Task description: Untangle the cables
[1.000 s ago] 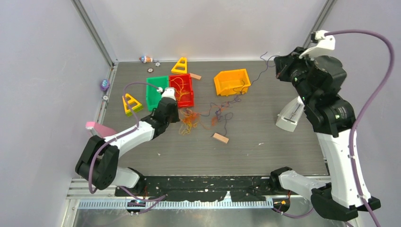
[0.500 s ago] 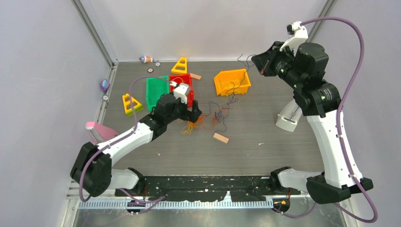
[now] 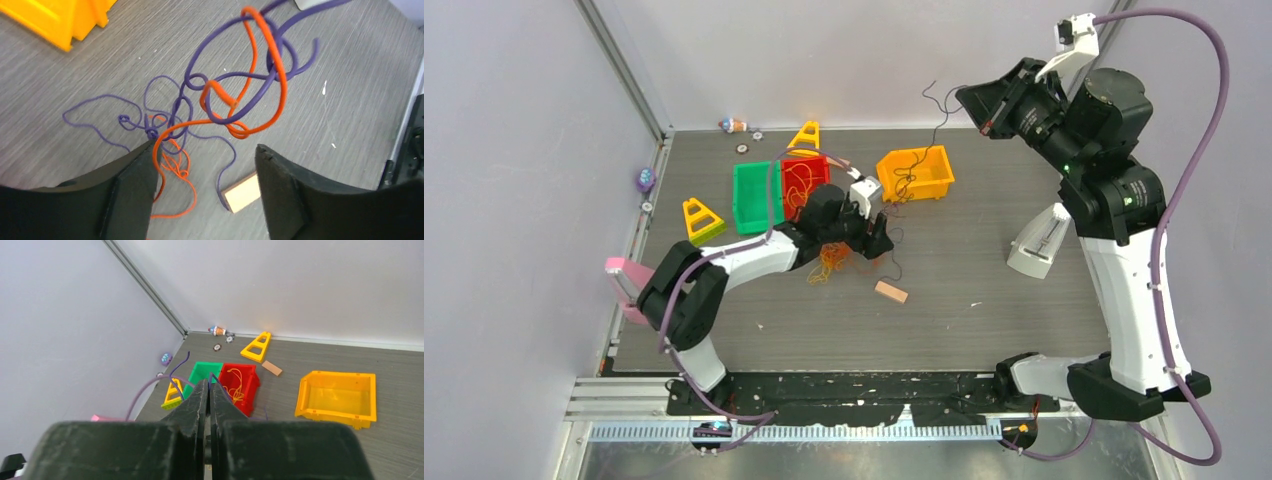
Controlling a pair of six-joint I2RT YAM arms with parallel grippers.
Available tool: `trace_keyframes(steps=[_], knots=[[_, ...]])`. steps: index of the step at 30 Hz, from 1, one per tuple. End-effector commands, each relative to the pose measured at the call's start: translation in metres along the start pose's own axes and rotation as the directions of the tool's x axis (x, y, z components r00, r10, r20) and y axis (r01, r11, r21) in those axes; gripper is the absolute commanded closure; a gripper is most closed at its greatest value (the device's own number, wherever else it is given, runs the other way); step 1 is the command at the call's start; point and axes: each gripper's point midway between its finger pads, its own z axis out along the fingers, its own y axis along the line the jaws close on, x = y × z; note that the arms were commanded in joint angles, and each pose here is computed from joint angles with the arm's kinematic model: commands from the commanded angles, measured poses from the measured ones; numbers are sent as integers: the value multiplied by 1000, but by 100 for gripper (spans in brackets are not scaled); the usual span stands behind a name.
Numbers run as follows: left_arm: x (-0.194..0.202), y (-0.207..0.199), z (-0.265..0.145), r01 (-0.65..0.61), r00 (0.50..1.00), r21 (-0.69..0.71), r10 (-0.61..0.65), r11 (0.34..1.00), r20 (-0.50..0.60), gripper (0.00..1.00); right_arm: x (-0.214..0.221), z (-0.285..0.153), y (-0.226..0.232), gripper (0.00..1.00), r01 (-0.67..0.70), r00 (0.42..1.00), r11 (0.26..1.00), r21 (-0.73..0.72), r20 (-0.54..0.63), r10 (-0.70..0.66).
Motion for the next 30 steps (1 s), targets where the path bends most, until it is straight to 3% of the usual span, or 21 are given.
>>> trace_keyframes(steps=[1, 3, 4, 8, 13, 17, 20, 30], knots=[[-38, -10, 19, -16, 996, 69, 9, 997, 93, 52, -35, -12, 23, 95, -15, 995, 997, -70, 98, 22], [-35, 6, 26, 31, 997, -11, -30, 999, 71, 95, -37, -14, 22, 95, -19, 994, 998, -59, 110, 25], [-36, 17, 26, 55, 996, -60, -51, 997, 68, 100, -41, -17, 20, 95, -19, 992, 999, -40, 127, 24], [-24, 52, 4, 174, 982, -165, -159, 971, 103, 100, -58, -41, -14, 95, -20, 974, 987, 159, 227, -17], [8, 111, -43, 411, 911, -278, -384, 868, 149, 100, -82, -99, -64, 95, -73, 921, 894, 441, 375, -109], [32, 130, -75, 451, 892, -387, -415, 804, 177, 100, -91, -132, -87, 95, -107, 885, 813, 573, 428, -185], [33, 130, -91, 431, 902, -424, -385, 796, 195, 100, -86, -129, -90, 95, -87, 892, 808, 582, 407, -197], [20, 109, -117, 413, 907, -388, -335, 824, 254, 100, -29, -42, -87, 95, -15, 968, 907, 421, 233, -92]])
